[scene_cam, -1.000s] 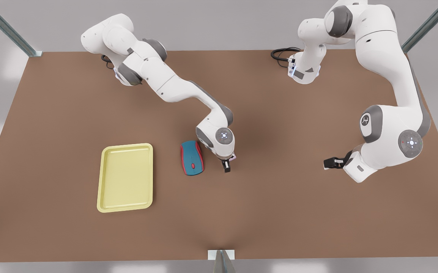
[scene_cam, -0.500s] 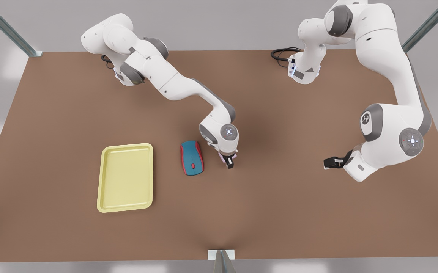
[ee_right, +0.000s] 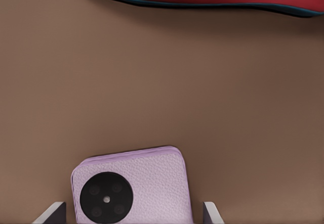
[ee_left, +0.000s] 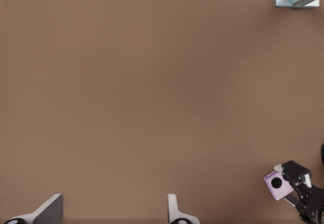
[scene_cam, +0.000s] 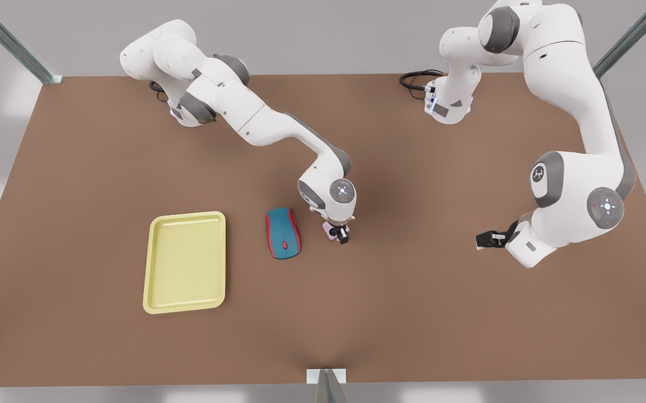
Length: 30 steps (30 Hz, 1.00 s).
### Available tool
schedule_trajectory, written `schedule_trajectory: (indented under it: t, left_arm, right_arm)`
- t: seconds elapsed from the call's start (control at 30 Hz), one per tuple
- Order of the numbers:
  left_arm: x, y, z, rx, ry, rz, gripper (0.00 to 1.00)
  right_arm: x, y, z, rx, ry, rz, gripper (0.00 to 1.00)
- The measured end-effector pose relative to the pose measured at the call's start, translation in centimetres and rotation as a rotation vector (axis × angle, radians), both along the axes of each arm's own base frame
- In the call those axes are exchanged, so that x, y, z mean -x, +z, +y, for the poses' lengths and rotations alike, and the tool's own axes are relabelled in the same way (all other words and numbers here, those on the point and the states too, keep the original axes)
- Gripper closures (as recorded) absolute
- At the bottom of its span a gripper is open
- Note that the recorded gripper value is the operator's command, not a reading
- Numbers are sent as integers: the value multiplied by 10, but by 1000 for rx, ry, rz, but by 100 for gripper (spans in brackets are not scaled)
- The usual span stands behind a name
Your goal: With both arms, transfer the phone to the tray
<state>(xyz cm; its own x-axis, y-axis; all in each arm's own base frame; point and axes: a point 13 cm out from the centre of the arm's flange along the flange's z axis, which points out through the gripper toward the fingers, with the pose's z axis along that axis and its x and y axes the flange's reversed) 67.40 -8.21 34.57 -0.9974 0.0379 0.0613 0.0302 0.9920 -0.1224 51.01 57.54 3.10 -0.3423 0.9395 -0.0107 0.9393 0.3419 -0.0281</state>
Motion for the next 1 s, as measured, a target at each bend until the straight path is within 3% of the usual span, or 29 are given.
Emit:
schedule_trajectory:
  t: [0.07,0.13,0.2,0.47,0.6,0.7,0.77,1.0]
  left_arm:
    - [0,0,-1,0,1,0,0]
    - [0,0,-2,-1,3,1,0]
    - [0,0,-2,-1,5,1,0]
    - [1,-1,-2,-2,13,4,0]
    - [1,0,-2,-2,15,4,0]
    - [1,-1,-2,-2,17,4,0]
    - [1,-1,-2,-2,18,5,0]
    - [1,-1,-2,-2,21,6,0]
  right_arm:
    - [2,-1,1,2,6,2,0]
    - [2,-1,0,3,7,1,11]
    - [1,-1,0,3,10,0,14]
    - [-2,7,1,-3,21,-5,15]
    - [3,-2,-1,7,34,6,6]
    - [5,-5,-3,11,41,9,14]
    - [5,-4,-2,11,46,9,29]
    - [0,6,0,-1,63,-5,34]
